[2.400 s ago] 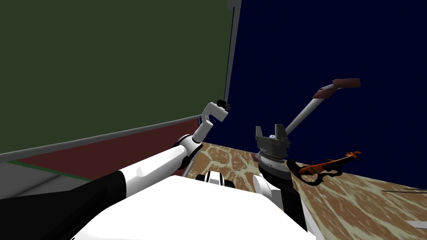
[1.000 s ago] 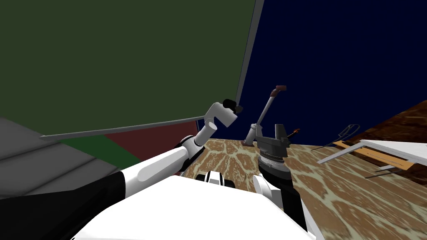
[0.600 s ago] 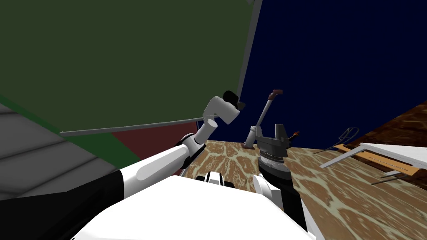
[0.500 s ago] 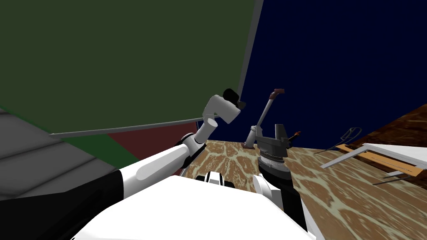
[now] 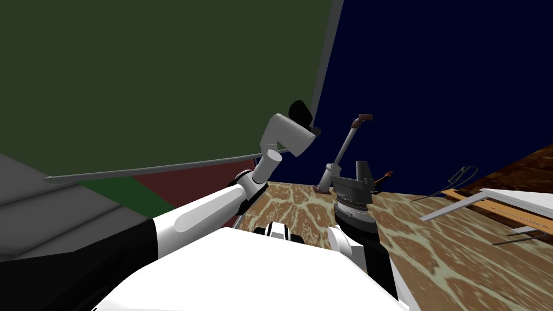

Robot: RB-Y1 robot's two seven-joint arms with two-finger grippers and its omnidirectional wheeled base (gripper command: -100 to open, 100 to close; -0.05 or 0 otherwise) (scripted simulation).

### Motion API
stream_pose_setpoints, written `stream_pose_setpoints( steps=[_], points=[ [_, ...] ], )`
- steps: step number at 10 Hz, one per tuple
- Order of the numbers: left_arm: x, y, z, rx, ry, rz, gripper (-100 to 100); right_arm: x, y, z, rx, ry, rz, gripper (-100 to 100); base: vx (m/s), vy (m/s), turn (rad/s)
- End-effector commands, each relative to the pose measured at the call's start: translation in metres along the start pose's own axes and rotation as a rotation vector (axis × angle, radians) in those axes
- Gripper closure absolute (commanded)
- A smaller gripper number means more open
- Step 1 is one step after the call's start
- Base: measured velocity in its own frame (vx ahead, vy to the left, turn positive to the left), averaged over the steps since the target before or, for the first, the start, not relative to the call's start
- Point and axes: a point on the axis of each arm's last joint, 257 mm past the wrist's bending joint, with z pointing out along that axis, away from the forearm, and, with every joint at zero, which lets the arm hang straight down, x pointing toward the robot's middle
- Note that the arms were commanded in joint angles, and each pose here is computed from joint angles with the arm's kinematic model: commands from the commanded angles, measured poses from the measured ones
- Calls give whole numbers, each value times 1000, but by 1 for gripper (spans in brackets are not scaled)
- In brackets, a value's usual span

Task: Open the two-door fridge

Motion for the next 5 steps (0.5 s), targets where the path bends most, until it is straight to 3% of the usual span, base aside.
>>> stream_pose_setpoints(
  steps=[1, 5],
  points=[
    [0, 0, 0, 0, 0, 0, 0, 0, 0, 0, 0, 0, 0, 0, 0, 0, 0],
    [0, 0, 0, 0, 0, 0, 0, 0, 0, 0, 0, 0, 0, 0, 0, 0, 0]
  ],
)
